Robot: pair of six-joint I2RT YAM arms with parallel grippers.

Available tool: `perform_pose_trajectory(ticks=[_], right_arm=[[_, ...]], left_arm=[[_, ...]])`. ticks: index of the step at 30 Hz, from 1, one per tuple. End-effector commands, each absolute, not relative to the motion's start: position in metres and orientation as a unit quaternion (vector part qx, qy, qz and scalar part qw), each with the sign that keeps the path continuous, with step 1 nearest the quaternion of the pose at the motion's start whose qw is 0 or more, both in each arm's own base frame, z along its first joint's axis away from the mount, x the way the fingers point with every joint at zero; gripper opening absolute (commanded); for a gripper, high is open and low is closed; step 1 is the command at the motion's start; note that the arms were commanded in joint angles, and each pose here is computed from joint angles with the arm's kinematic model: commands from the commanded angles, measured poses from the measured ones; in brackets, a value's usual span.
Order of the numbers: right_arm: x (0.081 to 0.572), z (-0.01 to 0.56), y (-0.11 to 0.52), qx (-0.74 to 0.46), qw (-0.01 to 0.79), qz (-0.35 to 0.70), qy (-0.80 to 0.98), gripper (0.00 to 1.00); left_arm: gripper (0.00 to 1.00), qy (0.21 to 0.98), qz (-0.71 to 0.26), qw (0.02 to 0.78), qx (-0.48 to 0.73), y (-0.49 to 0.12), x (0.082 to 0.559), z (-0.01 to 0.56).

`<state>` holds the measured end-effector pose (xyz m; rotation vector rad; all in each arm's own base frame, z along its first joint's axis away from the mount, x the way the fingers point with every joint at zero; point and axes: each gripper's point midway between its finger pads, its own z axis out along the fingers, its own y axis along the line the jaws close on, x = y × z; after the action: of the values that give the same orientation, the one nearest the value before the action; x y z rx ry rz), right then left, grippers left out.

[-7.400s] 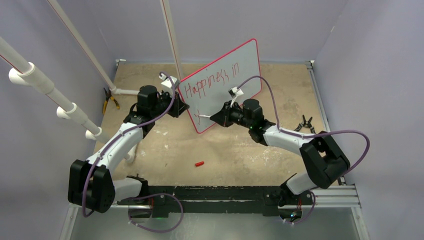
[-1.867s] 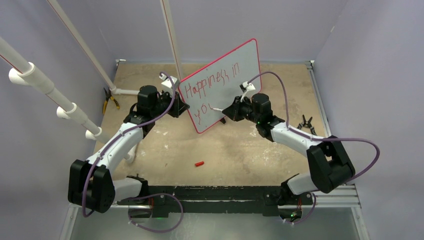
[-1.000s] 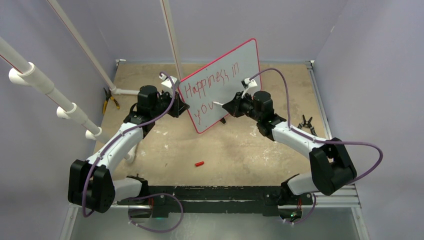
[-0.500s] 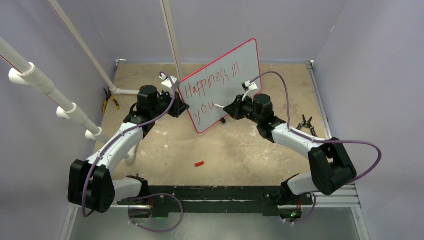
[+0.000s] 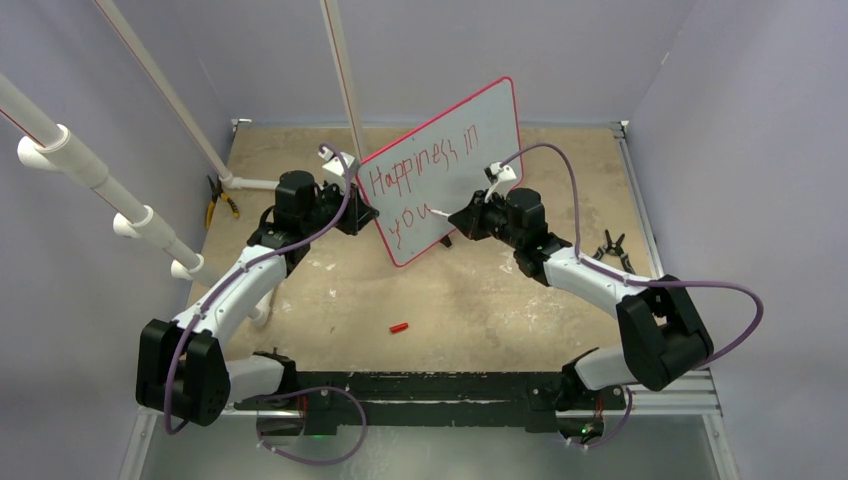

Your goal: Write a sentence on the whiteboard

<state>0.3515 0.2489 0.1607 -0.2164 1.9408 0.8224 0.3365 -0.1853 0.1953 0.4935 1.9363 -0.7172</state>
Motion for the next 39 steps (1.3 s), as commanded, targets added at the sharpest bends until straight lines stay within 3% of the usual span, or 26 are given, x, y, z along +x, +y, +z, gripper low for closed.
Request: perform_pose_trajectory(ticks=[1, 24, 39], right_arm=[[0.365, 0.168, 0.239, -0.067, 0.515, 0.312, 0.796, 0.00], [0.363, 0.228, 0.250, -0.092, 0.561, 0.357, 0.741, 0.00], [0.375, 0.209, 0.242, -0.057, 0.552, 0.335, 0.761, 0.00]], left_arm=[[0.00, 0.792, -0.302, 0.476, 0.233, -0.195, 0.329, 0.192], [0.00, 0.792, -0.302, 0.477, 0.232, -0.195, 0.329, 0.193], [0.00, 0.792, -0.303, 0.477, 0.232, -0.195, 0.329, 0.193]])
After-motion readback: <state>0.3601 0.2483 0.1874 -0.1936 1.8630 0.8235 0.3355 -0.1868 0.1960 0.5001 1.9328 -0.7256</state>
